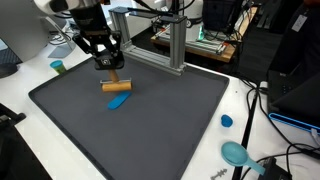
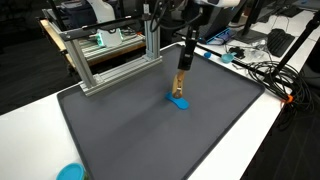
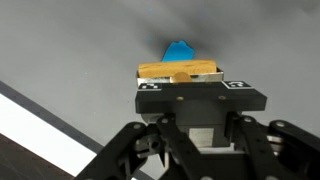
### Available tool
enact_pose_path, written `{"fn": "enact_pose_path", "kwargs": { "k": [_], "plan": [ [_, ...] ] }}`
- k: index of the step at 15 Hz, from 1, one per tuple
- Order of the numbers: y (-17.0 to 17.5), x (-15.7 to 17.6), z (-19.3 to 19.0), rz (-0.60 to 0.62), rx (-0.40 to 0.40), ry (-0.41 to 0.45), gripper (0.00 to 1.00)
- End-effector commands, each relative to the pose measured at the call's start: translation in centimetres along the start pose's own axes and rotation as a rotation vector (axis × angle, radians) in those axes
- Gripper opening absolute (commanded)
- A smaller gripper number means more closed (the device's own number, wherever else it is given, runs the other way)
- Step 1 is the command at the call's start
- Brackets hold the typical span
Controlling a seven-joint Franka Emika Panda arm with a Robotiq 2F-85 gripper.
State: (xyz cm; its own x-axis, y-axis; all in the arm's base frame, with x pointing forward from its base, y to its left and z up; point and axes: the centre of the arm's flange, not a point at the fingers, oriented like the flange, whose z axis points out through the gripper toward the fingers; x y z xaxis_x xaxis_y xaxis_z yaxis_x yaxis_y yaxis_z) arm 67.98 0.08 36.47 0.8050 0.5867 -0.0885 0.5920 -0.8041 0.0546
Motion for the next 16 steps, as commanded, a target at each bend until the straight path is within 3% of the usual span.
{"fn": "enact_pose_path", "kwargs": {
  "k": [1,2,3,4,7,10,16],
  "plan": [
    [0.0,0.0,0.0,-0.014,-0.004,-0.002,0.47],
    [0.0,0.0,0.0,-0.023,-0.006,-0.004,0.47],
    [0.0,0.0,0.0,-0.027,-0.007,-0.004,0.22],
    [0.3,-1.2,-0.5,-0.142,0.003,0.055,0.22],
    [2.0,-3.2,-1.9,-0.291,-0.01,0.111,0.22],
    [3.7,-4.3,-2.4,-0.442,0.017,0.141,0.22],
    [3.0,-5.7,-0.9,-0.749,0.081,0.187,0.22]
  ]
}}
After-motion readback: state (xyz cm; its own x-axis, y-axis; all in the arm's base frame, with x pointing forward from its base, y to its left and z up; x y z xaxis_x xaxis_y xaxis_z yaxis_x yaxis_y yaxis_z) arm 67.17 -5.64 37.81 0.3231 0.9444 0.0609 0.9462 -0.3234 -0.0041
